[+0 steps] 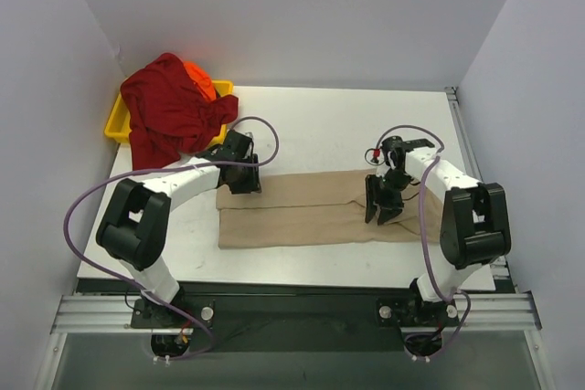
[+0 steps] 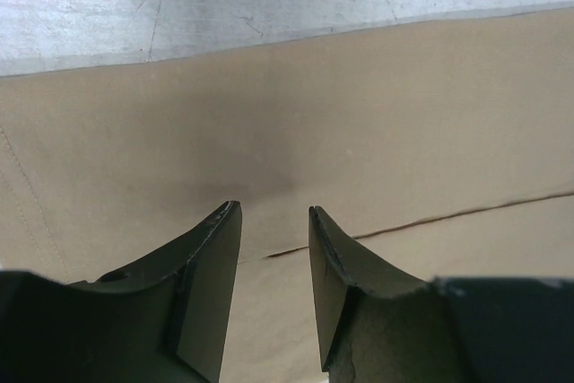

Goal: Fold and stack the t-shirts
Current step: Fold the other side of the tshirt into a rectangle

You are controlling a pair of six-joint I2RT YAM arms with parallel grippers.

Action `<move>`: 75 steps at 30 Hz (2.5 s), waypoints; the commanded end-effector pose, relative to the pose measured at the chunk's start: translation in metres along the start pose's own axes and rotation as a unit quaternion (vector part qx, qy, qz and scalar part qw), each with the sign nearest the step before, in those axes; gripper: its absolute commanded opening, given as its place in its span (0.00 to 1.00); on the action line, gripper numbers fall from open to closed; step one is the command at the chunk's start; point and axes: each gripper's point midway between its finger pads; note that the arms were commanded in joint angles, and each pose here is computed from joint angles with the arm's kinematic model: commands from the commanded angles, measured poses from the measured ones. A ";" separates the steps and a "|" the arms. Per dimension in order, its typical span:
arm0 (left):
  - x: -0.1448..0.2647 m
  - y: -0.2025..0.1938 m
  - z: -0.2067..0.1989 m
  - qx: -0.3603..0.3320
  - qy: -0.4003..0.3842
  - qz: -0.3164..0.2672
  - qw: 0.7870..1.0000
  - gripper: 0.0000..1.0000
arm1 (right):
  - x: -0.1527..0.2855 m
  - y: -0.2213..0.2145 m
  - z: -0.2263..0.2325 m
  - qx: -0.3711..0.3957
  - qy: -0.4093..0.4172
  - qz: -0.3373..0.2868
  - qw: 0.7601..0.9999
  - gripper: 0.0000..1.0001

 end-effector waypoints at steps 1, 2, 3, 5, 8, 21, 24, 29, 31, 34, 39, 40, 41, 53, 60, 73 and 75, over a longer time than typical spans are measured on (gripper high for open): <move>0.011 0.010 -0.007 0.003 -0.017 -0.028 0.999 0.47 | 0.003 0.007 -0.016 0.002 -0.050 0.004 0.999 0.36; 0.011 0.008 -0.005 0.003 -0.014 -0.026 1.000 0.47 | 0.003 0.011 -0.020 0.003 -0.064 0.000 0.998 0.36; 0.011 0.008 -0.005 0.005 -0.014 -0.026 1.000 0.47 | 0.003 0.013 -0.023 -0.001 -0.072 0.001 0.997 0.36; 0.009 0.005 -0.004 0.005 -0.012 -0.023 1.000 0.47 | 0.001 0.020 -0.030 -0.003 -0.093 0.001 0.996 0.36; 0.007 0.004 -0.004 0.006 -0.011 -0.020 1.000 0.47 | 0.000 0.026 -0.038 -0.006 -0.117 0.000 0.993 0.36; 0.004 0.005 -0.004 0.006 -0.011 -0.018 1.000 0.47 | -0.007 0.029 -0.049 0.003 -0.155 0.008 0.988 0.38; 0.003 0.004 -0.004 0.007 -0.010 -0.016 1.000 0.47 | -0.010 0.024 -0.042 0.014 -0.148 0.012 0.989 0.41; 0.002 0.003 -0.003 0.008 -0.009 -0.014 1.000 0.47 | -0.017 0.016 -0.039 0.026 -0.156 0.025 0.987 0.40; 0.001 0.002 -0.002 0.008 -0.008 -0.012 1.000 0.47 | -0.019 0.015 -0.039 0.025 -0.158 0.030 0.987 0.38; 0.001 0.001 -0.003 0.007 -0.009 -0.011 1.000 0.47 | -0.019 0.013 -0.043 0.025 -0.169 0.036 0.985 0.35; 0.001 0.000 -0.002 0.008 -0.008 -0.010 1.000 0.47 | -0.016 0.012 -0.049 0.027 -0.189 0.042 0.981 0.24; 0.001 0.002 -0.003 0.009 -0.009 -0.011 1.000 0.47 | -0.016 0.013 -0.050 0.027 -0.189 0.043 0.981 0.20; 0.001 0.001 -0.003 0.008 -0.010 -0.011 1.000 0.47 | -0.015 0.013 -0.049 0.029 -0.189 0.043 0.981 0.18; 0.000 -0.002 -0.002 0.009 -0.010 -0.008 1.000 0.47 | 0.030 0.008 0.014 0.019 -0.006 0.084 0.996 0.00; 0.000 -0.002 -0.002 0.008 -0.012 -0.008 1.000 0.47 | 0.027 -0.004 0.015 -0.014 0.015 0.126 0.992 0.18; 0.000 0.004 -0.005 0.006 -0.012 -0.016 1.000 0.47 | 0.039 0.006 -0.017 -0.080 -0.023 0.064 0.994 0.39; 0.000 0.007 -0.007 -0.002 -0.012 -0.020 1.000 0.47 | 0.042 0.000 -0.042 -0.116 -0.064 0.051 0.990 0.39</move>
Point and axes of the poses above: each gripper's point midway between its finger pads, its own x axis back along the fingers, its own z axis along the line the jaws close on, y = z × x
